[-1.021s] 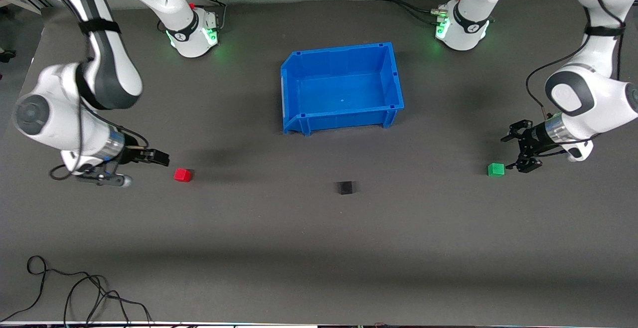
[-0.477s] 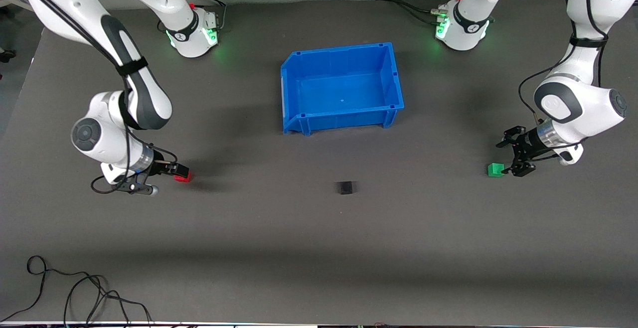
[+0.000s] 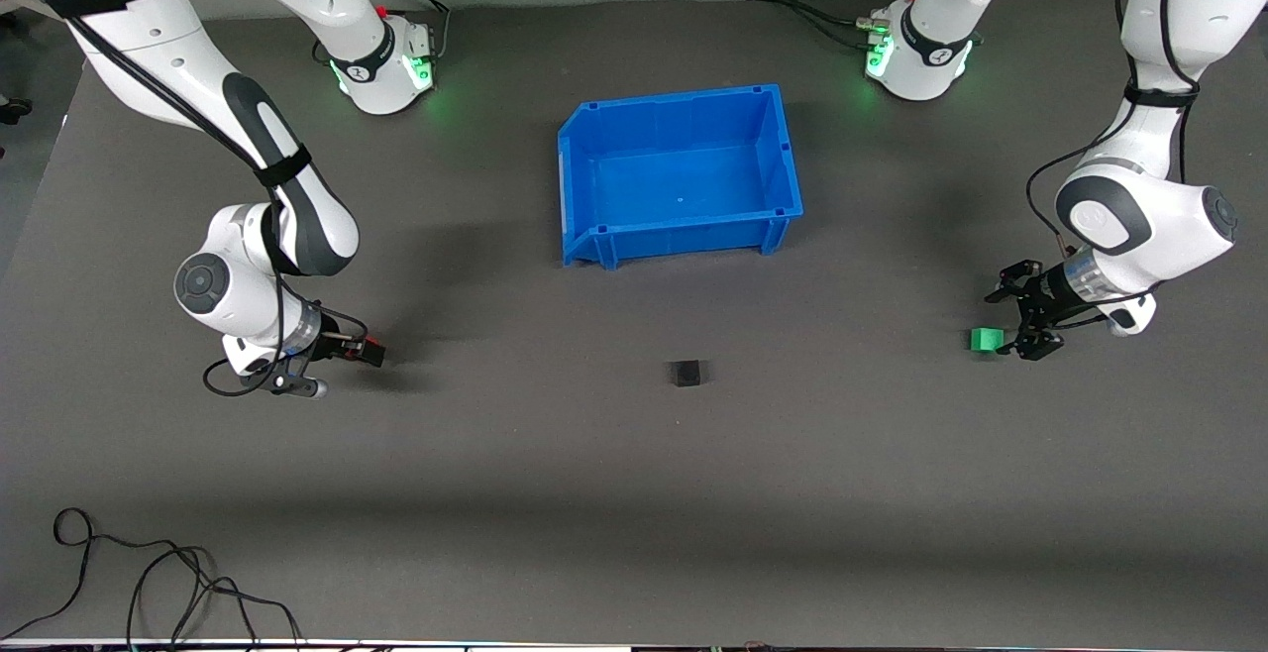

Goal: Attach green and red cubes to black cube
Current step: 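Lower both grippers and close them on the green and red cubes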

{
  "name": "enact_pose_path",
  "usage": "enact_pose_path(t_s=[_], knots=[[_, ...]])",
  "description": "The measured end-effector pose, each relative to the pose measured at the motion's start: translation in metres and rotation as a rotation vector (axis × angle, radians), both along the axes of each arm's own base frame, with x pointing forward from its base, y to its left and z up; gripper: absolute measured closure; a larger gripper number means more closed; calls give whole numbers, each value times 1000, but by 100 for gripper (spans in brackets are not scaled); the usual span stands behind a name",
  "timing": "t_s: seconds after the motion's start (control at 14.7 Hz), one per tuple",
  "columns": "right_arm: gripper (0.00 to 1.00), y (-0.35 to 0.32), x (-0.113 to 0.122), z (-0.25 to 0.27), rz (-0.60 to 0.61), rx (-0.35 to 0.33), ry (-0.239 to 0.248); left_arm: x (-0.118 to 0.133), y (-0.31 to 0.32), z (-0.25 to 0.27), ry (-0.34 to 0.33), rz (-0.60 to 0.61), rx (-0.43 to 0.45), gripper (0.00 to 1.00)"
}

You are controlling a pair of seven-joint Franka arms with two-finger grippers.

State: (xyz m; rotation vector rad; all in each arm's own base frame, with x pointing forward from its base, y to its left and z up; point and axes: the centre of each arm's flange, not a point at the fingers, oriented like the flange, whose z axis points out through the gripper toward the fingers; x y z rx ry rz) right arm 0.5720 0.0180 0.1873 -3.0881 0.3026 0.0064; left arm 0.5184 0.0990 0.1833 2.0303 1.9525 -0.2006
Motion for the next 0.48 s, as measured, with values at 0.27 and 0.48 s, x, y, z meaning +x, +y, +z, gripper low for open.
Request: enact_pose_path(t_s=[0.27,0.48], knots=[[29,0,0,-5,0,0,-1,4,-1,-2,-3,1,0,0],[40,0,-1,-8,-1,0,1,5,0,-2,-5,2,-1,0]])
